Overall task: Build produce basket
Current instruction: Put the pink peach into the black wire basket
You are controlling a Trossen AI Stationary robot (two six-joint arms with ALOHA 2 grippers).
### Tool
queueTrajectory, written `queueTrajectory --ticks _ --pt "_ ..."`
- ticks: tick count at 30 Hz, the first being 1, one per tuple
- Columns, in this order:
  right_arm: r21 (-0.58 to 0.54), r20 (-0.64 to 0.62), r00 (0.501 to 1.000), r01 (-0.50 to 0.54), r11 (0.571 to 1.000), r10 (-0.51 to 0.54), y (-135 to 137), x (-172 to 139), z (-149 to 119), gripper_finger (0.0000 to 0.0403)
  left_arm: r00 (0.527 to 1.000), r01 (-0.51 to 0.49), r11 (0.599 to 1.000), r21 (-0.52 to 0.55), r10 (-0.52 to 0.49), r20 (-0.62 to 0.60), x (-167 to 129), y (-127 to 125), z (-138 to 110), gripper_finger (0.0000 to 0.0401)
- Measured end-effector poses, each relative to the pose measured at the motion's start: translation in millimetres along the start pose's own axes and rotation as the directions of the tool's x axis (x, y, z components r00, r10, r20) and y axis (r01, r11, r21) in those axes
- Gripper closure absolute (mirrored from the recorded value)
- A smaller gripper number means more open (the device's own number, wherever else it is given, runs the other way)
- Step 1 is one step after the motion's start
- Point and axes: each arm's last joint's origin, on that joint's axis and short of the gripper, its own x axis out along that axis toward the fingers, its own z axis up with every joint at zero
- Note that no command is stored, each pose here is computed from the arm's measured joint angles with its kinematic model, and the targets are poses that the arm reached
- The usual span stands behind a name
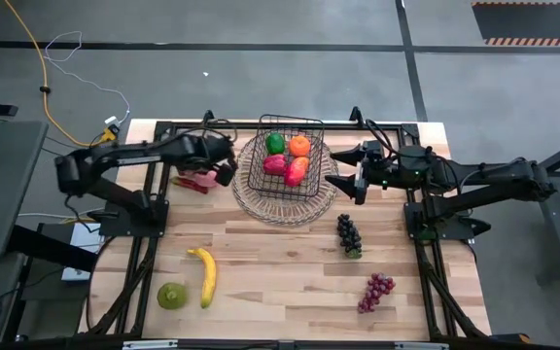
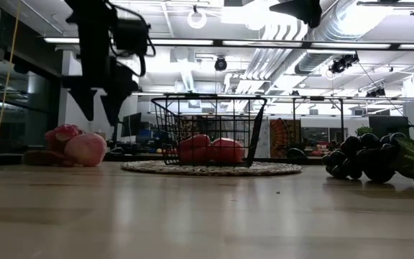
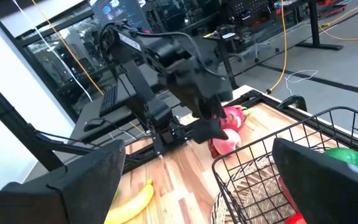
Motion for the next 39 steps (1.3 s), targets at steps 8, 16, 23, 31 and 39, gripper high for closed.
queueTrajectory --ticks 8,16,23,31,39 --pt "-0.002 -0.011 1.000 0.005 1.000 -0.005 0 0 -1 0.0006 0.991 -0.054 0.994 0.090 0.065 -0.119 31 -9 4 0.0039" --pt "-0.006 -0.030 0.999 0.014 1.000 -0.014 -1 0 -3 0.0006 0.979 -0.055 0.989 0.138 0.081 -0.188 48 -15 4 0.0039" --pt "-0.007 -0.032 0.999 0.015 1.000 -0.015 -1 0 -3 0.0006 0.970 -0.081 0.984 0.159 0.115 -0.216 60 -20 3 0.0039" --pt "-0.008 -0.037 0.999 0.017 1.000 -0.018 -2 0 -4 0.0006 0.966 -0.088 0.981 0.175 0.127 -0.224 63 -21 3 0.0052" --pt "-0.008 -0.038 0.999 0.017 1.000 -0.018 -2 0 -4 0.0006 0.969 -0.082 0.981 0.176 0.120 -0.215 61 -20 3 0.0095"
